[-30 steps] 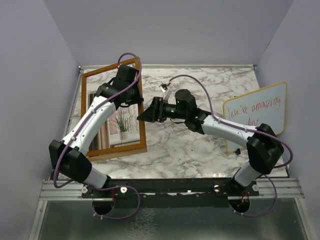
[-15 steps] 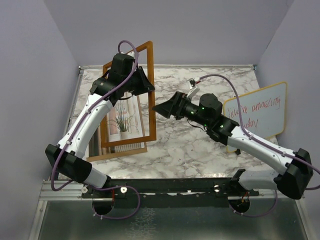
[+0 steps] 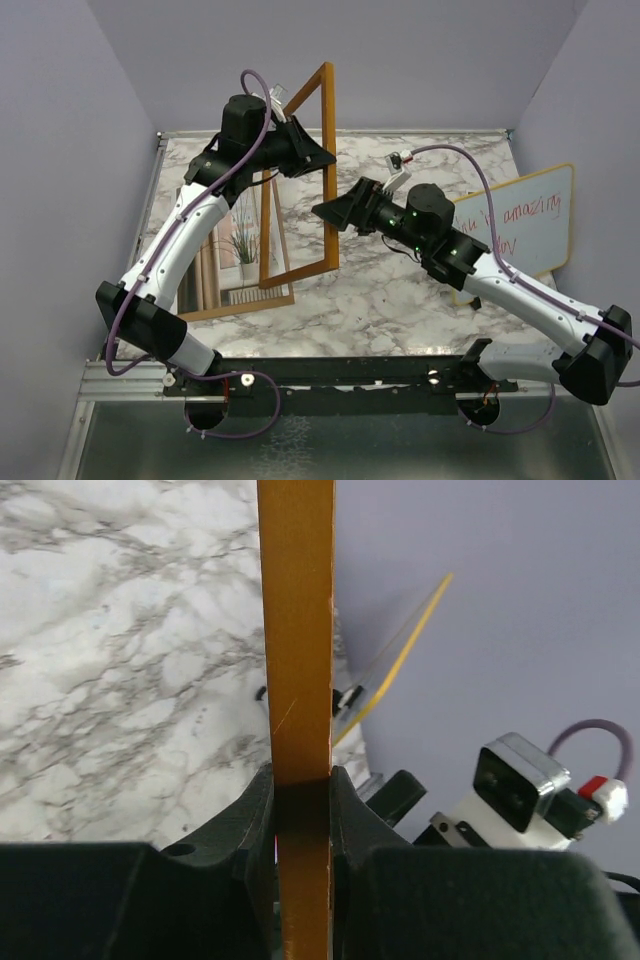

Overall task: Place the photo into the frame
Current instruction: Turn over the photo frame at the center of the board.

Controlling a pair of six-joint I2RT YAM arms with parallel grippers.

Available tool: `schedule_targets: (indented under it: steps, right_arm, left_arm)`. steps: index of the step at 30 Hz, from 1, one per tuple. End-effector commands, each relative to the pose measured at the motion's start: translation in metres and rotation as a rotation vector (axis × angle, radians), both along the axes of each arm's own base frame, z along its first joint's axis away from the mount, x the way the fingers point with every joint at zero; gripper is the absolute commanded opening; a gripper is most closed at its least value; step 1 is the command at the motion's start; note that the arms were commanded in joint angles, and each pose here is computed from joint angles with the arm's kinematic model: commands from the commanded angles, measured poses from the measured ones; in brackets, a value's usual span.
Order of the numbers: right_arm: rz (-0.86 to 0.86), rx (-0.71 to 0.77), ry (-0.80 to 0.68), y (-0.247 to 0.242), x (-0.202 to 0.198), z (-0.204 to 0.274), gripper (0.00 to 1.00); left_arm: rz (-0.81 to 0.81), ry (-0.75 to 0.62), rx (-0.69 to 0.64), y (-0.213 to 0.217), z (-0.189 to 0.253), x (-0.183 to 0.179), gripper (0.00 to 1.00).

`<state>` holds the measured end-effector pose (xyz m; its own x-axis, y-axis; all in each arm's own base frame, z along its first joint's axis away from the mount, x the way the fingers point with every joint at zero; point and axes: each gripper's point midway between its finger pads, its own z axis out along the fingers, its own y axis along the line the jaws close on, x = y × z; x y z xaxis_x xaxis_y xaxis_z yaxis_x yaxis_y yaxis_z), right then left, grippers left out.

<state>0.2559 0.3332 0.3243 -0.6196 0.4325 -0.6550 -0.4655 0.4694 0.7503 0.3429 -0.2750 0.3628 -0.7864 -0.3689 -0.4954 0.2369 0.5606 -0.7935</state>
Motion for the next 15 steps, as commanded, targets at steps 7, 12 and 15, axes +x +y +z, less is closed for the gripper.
schedule_targets:
  steps: [7,12,15]
  right_arm:
    - [0.221,0.223,-0.11,0.006,-0.04,0.076,0.79]
    - [0.199,0.443,-0.117,-0.015,-0.053,0.097,0.73]
    - [0.218,0.471,-0.114,-0.016,-0.056,0.105,0.62]
  left_arm:
    - [-0.216,-0.108,-0.385,-0.032,0.094,-0.031,0.0]
    - [-0.284,-0.111,-0.482,-0.036,0.103,-0.042,0.0]
    - [-0.305,-0.1,-0.524,-0.039,0.102,-0.046,0.0]
